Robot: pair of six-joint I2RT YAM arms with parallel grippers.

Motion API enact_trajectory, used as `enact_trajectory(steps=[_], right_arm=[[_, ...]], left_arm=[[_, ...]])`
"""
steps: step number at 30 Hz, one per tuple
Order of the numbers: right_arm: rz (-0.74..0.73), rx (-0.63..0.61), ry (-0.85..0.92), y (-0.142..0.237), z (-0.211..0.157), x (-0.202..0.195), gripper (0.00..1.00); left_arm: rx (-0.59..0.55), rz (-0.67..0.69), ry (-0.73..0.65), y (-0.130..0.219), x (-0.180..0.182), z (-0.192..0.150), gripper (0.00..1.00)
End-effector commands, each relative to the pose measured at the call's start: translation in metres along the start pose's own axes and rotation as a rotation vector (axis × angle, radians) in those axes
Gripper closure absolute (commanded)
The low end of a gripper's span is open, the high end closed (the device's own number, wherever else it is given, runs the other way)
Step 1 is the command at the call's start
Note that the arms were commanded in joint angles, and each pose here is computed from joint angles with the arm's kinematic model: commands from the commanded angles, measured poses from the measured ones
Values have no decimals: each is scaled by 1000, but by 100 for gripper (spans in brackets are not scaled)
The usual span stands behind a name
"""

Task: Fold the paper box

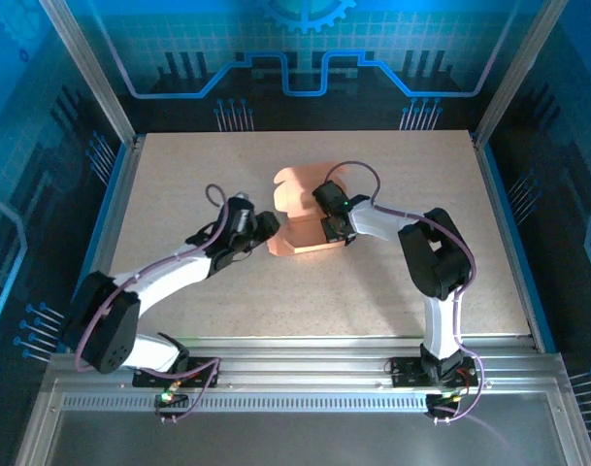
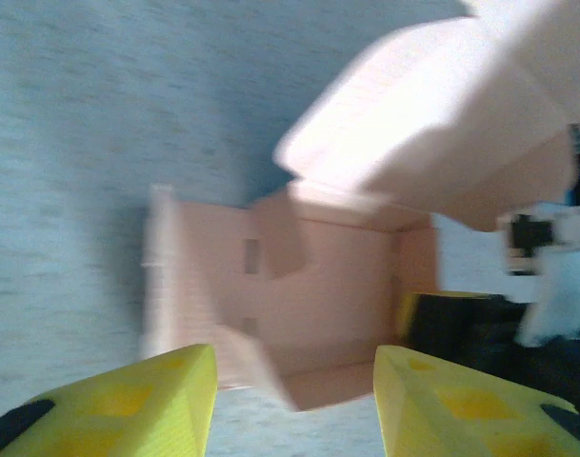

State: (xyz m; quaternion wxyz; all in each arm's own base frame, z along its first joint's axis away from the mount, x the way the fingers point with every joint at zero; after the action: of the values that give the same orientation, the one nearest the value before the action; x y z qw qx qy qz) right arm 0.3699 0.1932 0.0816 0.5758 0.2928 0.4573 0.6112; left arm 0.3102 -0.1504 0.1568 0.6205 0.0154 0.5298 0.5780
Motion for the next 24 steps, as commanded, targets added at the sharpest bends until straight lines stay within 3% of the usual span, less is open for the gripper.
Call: enact_trajectory(steps=[1, 8, 14, 24], right_arm=[[61, 106, -18, -10, -19, 0, 100], [225, 75, -90, 3, -13, 1, 100], [297, 66, -139, 13, -12, -5, 100], [355, 57, -176, 19, -9, -7, 100]], left_arm=[[8, 121, 84, 1, 54, 0, 46], [38, 88, 247, -16, 90, 2, 49], [40, -169, 434, -33, 85, 4, 39], [124, -395, 524, -41, 52, 7, 40]])
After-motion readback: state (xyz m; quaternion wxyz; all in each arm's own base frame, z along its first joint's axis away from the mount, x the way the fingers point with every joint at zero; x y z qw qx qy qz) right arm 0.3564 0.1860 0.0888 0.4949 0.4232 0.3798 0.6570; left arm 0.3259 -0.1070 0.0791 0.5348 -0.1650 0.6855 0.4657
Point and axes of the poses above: each hand's point on the last joint's axis, 136 mm out from that joint toward the fingers, its own y axis back along the fingers, its own x axis along the line the jaws close on, z = x × y, the point moved 6 cm from there along y, back along the fingers
